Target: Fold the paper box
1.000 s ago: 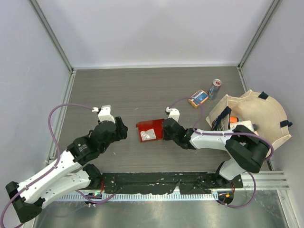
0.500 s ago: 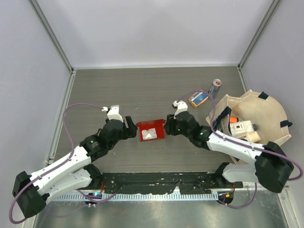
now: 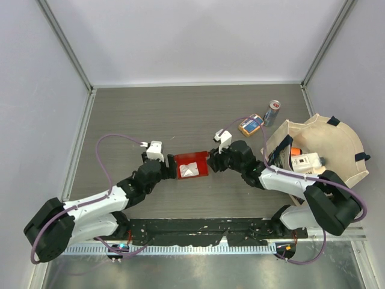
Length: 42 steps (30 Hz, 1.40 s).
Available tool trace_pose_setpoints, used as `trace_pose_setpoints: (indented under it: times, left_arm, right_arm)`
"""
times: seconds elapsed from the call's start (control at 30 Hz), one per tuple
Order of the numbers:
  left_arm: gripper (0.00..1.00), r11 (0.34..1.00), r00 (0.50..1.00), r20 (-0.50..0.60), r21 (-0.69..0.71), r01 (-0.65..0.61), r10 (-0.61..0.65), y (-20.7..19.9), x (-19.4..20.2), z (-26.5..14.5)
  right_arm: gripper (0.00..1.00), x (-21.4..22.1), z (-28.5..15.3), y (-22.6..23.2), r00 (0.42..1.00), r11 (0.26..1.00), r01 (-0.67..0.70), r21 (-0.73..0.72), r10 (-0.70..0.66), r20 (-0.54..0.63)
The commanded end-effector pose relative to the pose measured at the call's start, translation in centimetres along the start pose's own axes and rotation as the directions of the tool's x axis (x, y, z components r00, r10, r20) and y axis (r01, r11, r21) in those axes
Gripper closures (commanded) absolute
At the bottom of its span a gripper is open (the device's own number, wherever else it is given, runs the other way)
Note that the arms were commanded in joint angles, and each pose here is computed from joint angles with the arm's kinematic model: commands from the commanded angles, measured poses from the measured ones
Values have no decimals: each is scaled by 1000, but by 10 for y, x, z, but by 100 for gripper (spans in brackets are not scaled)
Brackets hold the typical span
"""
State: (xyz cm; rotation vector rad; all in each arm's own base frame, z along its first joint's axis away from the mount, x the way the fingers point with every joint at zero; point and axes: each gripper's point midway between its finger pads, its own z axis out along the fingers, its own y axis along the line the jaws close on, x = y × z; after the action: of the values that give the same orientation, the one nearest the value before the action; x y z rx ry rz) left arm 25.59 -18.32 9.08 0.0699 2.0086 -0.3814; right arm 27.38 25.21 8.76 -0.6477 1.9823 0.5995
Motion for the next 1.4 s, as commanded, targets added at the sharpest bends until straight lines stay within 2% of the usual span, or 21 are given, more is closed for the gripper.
trace_pose_setpoints:
  times: [0.0, 0.07, 0.1, 0.13, 0.2, 0.53, 0.67, 0.9, 1.1, 1.2, 1.37]
  left_arm:
    - [21, 996, 982, 174, 41, -85, 76, -9, -33, 8]
    - [20, 993, 977, 198, 70, -91, 75, -11, -30, 8]
    - [19, 993, 976, 203, 68, -93, 78, -9, -28, 7]
    - [13, 993, 969, 235, 76, -93, 73, -10, -33, 7]
    - [7, 986, 966, 223, 73, -149, 130, -7, -26, 12]
    - [14, 957, 950, 245, 165, -236, 192, -22, -28, 25]
    - [18, 945, 949, 243, 207, -255, 203, -28, -24, 28]
    - [45, 928, 943, 259, 250, -275, 210, -40, -27, 32]
    - [56, 926, 941, 265, 254, -278, 210, -43, -30, 34]
    - [62, 927, 943, 259, 257, -275, 208, -44, -30, 35]
    - [74, 927, 947, 251, 264, -266, 201, -47, -31, 37]
  right_arm:
    - [45, -29, 3, 0, 988, 995, 96, -28, -92, 126]
    - [34, -33, 1, -7, 985, 996, 85, -14, -82, 153]
    - [33, -33, 1, -8, 985, 997, 69, -20, -65, 162]
    - [33, -34, 1, -10, 984, 997, 68, -27, -63, 167]
    - [34, -31, 5, -14, 987, 997, 66, -29, -61, 150]
    - [37, -35, 16, -8, 981, 990, 119, -78, -105, 161]
    - [42, -30, 23, -9, 983, 989, 124, -86, -111, 144]
    - [44, -40, 28, -9, 978, 987, 136, -86, -120, 171]
    - [46, -46, 32, -9, 975, 986, 144, -86, -126, 184]
    - [52, -49, 33, -7, 974, 985, 148, -93, -129, 185]
    - [70, -49, 32, -8, 975, 986, 145, -78, -129, 179]
